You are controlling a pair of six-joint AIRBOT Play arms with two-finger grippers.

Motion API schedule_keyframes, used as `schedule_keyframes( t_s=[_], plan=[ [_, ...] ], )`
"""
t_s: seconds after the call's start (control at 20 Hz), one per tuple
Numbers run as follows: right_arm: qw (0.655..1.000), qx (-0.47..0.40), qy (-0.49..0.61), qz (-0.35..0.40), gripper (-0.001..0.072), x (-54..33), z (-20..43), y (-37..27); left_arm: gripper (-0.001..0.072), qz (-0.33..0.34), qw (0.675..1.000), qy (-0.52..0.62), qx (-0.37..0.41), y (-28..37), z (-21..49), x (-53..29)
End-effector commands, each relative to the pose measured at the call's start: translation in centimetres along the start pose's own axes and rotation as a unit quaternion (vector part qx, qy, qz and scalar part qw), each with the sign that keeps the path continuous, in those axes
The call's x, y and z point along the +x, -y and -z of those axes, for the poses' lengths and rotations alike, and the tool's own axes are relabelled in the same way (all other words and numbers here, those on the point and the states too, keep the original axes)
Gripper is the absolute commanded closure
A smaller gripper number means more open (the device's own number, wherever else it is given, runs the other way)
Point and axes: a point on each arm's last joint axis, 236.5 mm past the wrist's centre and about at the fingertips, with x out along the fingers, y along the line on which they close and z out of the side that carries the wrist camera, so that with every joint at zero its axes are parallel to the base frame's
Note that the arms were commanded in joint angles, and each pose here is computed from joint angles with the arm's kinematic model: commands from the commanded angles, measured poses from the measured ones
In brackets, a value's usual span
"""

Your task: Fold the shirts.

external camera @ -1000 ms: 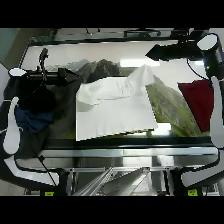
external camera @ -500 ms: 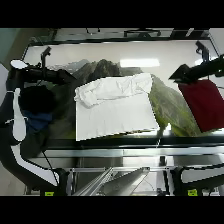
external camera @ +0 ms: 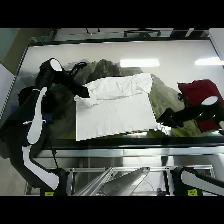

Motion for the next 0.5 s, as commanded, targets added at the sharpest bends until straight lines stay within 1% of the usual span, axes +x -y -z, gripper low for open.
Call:
schedule_keyframes(
  t_s=[0.0,0.1,0.3,0.35,0.45],
  plan=[
    [0.999,0.03,0.038,0.013,0.0282,4.1,1.4,1.8,0.034,-0.069,0.996,-0.023,0.042,-0.7,-0.3,0.9],
    [0.998,0.025,0.047,0.018,0.0282,6.0,1.1,1.4,0.0102,-0.065,0.997,-0.025,0.041,-0.6,-0.2,1.1],
    [0.998,0.021,0.048,0.021,0.0272,9.4,0.9,0.2,0.009,-0.059,0.997,-0.042,0.037,-0.9,0.4,2.1],
    [0.998,0.022,0.047,0.019,0.0272,10.1,1.0,0.0,0.0037,-0.057,0.997,-0.046,0.036,-0.9,0.6,2.4],
    [0.998,0.022,0.06,0.009,0.0272,11.3,0.4,-0.8,0.0038,-0.055,0.996,-0.053,0.038,-0.9,0.6,3.5]
  ],
)
